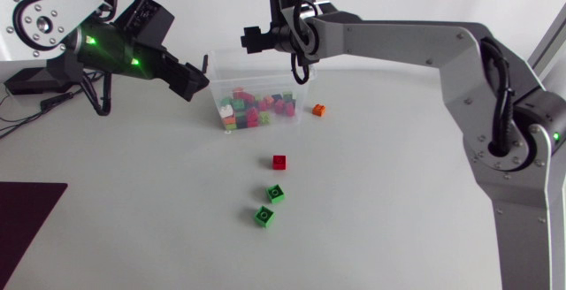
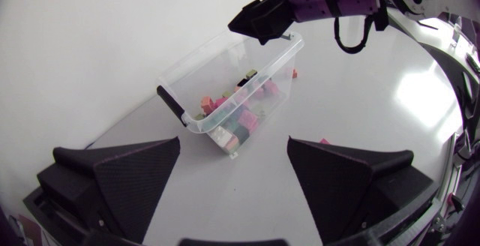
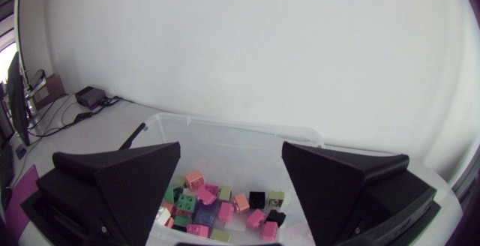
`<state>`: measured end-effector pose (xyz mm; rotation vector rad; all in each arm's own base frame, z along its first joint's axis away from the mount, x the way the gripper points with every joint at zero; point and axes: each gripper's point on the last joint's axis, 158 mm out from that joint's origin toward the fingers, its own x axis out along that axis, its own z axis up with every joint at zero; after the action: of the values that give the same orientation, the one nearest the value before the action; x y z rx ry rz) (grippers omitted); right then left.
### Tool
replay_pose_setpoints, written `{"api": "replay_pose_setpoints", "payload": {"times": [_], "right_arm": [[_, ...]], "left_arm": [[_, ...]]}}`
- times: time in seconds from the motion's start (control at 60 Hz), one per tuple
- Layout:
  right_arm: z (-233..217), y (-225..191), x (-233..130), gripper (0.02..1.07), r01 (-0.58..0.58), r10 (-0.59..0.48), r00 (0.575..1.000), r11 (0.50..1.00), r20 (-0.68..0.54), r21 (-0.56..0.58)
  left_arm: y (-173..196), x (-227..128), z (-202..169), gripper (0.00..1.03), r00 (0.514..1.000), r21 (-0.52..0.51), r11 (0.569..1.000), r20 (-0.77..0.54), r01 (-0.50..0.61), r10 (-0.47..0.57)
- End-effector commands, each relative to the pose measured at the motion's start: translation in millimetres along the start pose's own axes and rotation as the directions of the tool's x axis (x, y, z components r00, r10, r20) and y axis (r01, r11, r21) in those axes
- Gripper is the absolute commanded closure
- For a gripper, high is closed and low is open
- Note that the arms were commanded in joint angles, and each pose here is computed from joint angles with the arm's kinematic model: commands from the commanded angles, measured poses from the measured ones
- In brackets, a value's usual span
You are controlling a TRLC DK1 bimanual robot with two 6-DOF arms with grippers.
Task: Place the duplo bricks in the container
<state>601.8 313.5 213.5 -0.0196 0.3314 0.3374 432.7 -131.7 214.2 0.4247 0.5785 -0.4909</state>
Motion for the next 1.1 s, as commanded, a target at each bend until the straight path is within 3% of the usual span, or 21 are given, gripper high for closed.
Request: {"api": "replay_pose_setpoints", "payload": {"times": [0.0,0.467,0.783,1.083], "right_arm": [[16.2,-22.3,-20.7,0.06,0.032,-0.033,0.999,0.998,0.012,0.044],[-41.1,-112.9,-59.5,0.06,0.076,-0.072,0.993,0.997,-0.096,0.035],[-89.0,-151.2,-61.7,0.06,0.018,-0.018,0.991,1.000,-0.135,0.001],[-136.7,-187.4,-42.9,0.06,-0.017,0.011,0.981,0.999,-0.195,-0.027]], "left_arm": [[-3.9,-5.3,-2.4,0.04,1.000,-0.021,1.000,0.000,-0.003,0.003],[-31.7,-6.2,-17.3,0.04,0.998,0.007,0.999,-0.031,0.047,-0.047],[-91.3,8.8,-52.2,0.04,0.978,0.107,0.978,-0.126,0.178,-0.164],[-153.5,28.0,-108.0,0.04,0.911,0.171,0.922,-0.296,0.347,-0.288]]}}
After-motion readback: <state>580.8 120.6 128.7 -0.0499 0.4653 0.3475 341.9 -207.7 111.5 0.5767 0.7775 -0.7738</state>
